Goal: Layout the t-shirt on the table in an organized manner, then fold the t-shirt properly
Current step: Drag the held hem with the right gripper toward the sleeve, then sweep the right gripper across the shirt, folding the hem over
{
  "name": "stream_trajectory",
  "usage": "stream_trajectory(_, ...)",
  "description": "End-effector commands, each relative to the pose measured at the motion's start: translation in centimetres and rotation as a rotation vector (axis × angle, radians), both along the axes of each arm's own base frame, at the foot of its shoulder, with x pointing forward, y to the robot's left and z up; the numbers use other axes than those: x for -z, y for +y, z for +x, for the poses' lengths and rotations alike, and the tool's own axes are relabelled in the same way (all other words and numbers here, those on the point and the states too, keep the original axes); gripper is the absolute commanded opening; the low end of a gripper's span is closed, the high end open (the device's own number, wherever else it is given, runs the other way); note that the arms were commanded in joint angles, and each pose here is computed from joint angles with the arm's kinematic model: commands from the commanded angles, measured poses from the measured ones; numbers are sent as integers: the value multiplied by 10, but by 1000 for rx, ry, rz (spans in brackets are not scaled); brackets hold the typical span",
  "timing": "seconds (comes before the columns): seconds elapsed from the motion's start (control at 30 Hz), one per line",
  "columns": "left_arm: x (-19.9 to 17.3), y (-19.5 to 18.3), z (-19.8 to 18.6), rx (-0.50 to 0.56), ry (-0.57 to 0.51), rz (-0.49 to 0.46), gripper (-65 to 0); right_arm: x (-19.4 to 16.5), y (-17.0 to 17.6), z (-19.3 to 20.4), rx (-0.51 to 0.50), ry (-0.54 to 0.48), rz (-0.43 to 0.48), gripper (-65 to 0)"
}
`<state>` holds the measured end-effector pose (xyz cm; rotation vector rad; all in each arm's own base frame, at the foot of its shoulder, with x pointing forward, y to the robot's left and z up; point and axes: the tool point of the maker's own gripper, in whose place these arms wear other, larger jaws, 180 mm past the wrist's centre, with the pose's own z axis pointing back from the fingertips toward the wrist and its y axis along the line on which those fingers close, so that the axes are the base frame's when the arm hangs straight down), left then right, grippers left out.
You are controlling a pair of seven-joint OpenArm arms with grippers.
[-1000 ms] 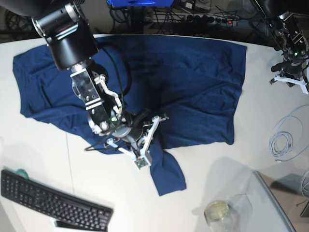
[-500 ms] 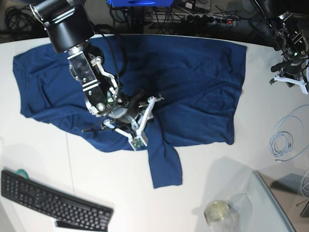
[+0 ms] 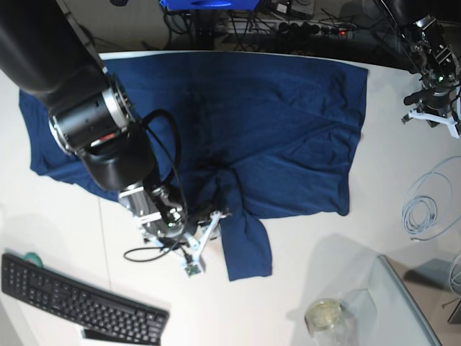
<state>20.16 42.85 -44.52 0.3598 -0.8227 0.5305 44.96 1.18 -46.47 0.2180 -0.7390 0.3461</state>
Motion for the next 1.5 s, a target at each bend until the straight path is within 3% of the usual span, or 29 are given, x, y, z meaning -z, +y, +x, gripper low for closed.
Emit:
stream_trajectory(0.0,-16,10,8,5,-39,39,-650,-25,6,23,22,-60,47,-338)
stream_trajectory(0.23,-17,9,11,7,-46,39,-650,-15,7,13,57,-13,94,-342)
stream_trajectory(0.53,-18,12,11,9,-39,47,-650,-33,53,-25,-64,43,140,-344)
stream_trajectory(1.03,-16,10,8,7,-38,42,-650,1,29,-42,-28,124,95,-344)
stream_trajectory(1.3,-17,11,9,8,-39,43,-650,2,37,-45,-32,122,109,-345)
stream_trajectory(1.37,-16,10,8,7,-37,41,-650,1,39,-45,-34,123,111,-380)
stream_trajectory(1.47,-15,11,6,3,-34,40,-650,0,44,-46,-39,124,121,-542)
